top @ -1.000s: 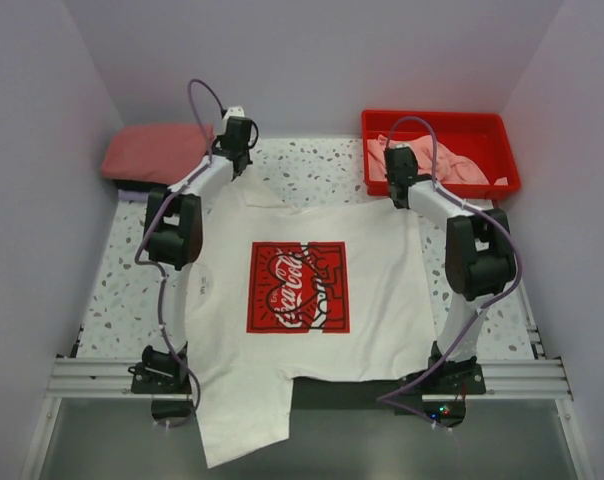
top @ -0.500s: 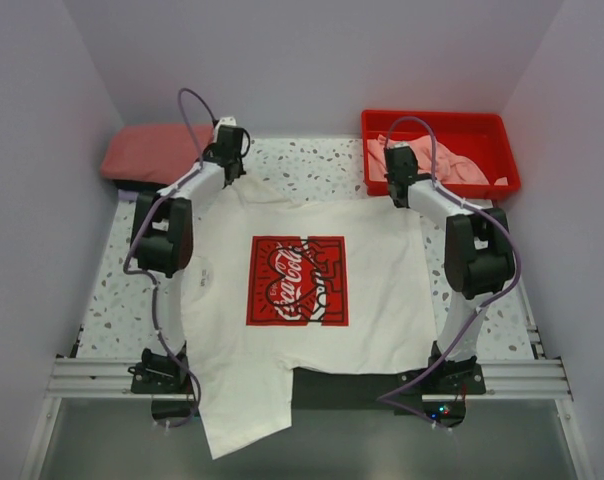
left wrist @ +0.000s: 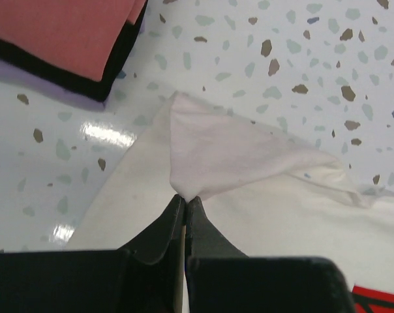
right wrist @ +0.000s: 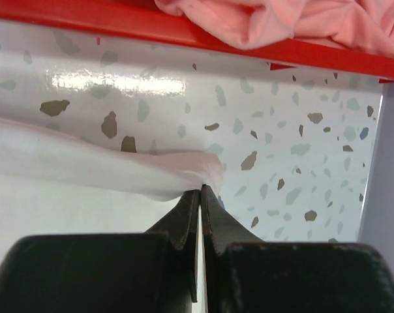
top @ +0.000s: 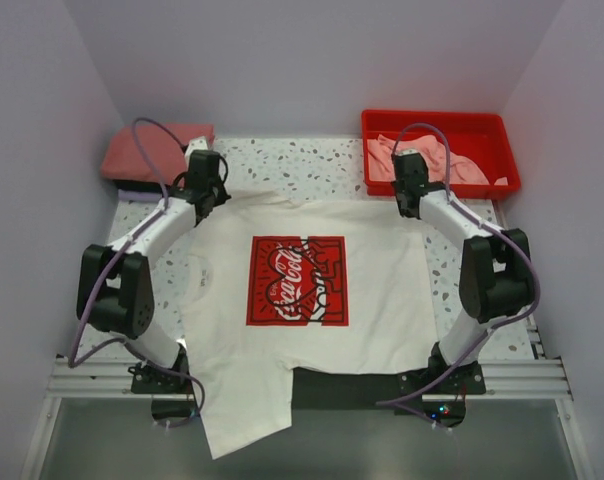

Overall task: Fold and stack the t-shirts
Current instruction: Fold the tshirt

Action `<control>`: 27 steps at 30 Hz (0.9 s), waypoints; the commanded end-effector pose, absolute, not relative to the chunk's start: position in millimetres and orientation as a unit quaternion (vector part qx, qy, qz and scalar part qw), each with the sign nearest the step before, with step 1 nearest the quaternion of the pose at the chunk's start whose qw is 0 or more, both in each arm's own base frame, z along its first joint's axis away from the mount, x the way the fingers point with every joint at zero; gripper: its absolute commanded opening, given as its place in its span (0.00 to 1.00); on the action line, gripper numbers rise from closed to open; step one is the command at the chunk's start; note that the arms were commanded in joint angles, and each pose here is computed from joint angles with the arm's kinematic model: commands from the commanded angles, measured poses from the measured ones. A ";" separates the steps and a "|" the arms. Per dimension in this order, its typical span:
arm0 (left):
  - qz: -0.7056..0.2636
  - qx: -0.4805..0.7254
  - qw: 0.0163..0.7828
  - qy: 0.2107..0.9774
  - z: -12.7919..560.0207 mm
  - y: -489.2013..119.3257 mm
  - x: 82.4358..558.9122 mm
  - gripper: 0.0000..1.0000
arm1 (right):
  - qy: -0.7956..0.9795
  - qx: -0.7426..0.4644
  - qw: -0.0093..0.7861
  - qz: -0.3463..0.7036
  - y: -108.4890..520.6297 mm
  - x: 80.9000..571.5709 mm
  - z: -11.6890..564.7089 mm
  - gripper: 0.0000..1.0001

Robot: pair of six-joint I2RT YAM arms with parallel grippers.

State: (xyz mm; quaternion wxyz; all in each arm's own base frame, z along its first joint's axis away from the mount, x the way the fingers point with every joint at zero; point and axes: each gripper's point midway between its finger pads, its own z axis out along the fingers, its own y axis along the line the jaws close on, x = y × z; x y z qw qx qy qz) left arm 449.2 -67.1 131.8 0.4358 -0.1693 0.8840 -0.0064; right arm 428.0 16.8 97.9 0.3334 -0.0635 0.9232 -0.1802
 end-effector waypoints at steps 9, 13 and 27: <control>-0.055 -0.225 0.451 0.862 162.8 -60.8 345.8 0.00 | 0.921 -0.027 0.345 -0.182 5.0 388.1 126.5 0.00; -0.061 -0.233 0.435 0.868 158.7 -65.7 320.9 0.00 | 0.924 -0.016 0.341 -0.171 6.8 376.1 124.8 0.00; -0.080 -0.267 0.442 0.852 180.0 -62.2 250.9 0.00 | 0.931 -0.019 0.326 -0.163 6.9 346.5 127.4 0.00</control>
